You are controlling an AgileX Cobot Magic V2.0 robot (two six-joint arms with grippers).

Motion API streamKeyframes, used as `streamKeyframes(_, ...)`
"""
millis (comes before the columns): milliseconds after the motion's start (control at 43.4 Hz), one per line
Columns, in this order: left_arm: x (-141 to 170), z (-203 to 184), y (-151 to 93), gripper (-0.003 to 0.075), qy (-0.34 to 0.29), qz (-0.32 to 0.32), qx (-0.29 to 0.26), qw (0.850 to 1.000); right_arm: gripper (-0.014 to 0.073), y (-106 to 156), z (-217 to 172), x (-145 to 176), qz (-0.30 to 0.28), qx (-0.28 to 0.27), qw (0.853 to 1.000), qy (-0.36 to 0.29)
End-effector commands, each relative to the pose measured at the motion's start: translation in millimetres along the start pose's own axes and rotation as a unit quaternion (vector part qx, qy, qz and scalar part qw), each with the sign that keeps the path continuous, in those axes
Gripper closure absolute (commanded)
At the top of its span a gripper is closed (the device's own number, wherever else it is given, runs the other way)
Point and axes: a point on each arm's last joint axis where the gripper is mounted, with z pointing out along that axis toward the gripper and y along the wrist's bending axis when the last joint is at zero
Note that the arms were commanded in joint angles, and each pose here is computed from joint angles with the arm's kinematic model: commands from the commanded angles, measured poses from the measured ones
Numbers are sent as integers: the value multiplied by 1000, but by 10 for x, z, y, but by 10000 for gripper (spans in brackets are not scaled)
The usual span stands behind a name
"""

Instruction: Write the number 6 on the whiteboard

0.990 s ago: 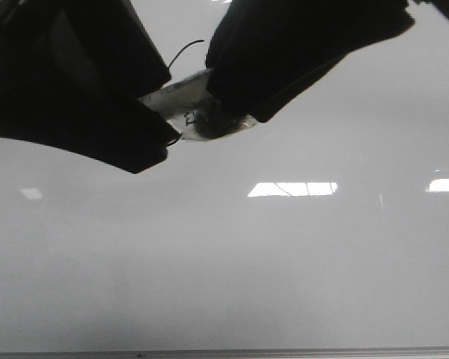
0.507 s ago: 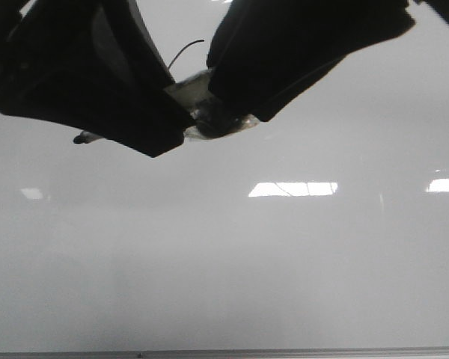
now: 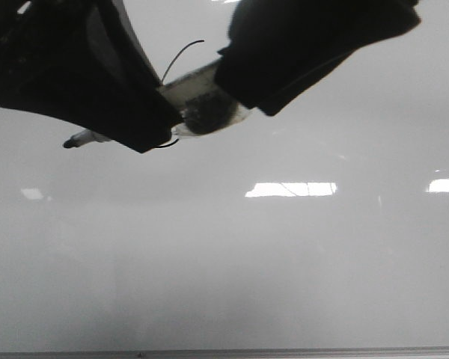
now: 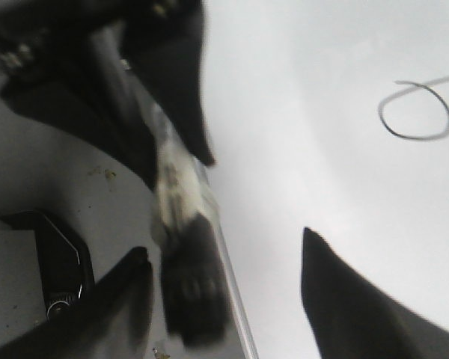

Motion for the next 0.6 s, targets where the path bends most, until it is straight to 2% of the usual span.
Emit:
streamKeyframes(0, -4, -168, 215, 741, -32, -58, -53, 996, 163, -203, -250, 54, 54, 57, 996, -28)
streamKeyframes(138, 298, -372, 430, 741, -20, -141, -116, 983, 290, -297, -501, 457, 122, 127, 984, -25)
streamKeyframes(207, 483, -509, 494, 741, -18, -187, -149, 971, 349, -282, -645, 649, 173, 169, 970, -41)
streamKeyframes(276, 683, -642, 541, 741, -13, -242, -185, 952, 425, -252, -796, 844, 238, 218, 944, -68)
streamKeyframes(322, 831, -726, 556, 741, -7, -282, -212, 936, 497, -213, -863, 978, 279, 246, 925, -82)
streamKeyframes(414, 1103, -880, 560, 741, 1, -357, -269, 894, 614, -101, -951, 1199, 318, 290, 897, -102)
streamKeyframes(484, 1268, -968, 546, 741, -2, -402, -312, 861, 672, -27, -988, 1304, 327, 313, 885, -113)
streamKeyframes(530, 1375, -1003, 536, 741, -2, -426, -337, 839, 659, 14, -1002, 1341, 327, 321, 881, -123)
streamKeyframes(576, 1465, -1027, 537, 741, 2, -440, -357, 824, 661, 53, -1005, 1371, 324, 325, 879, -131)
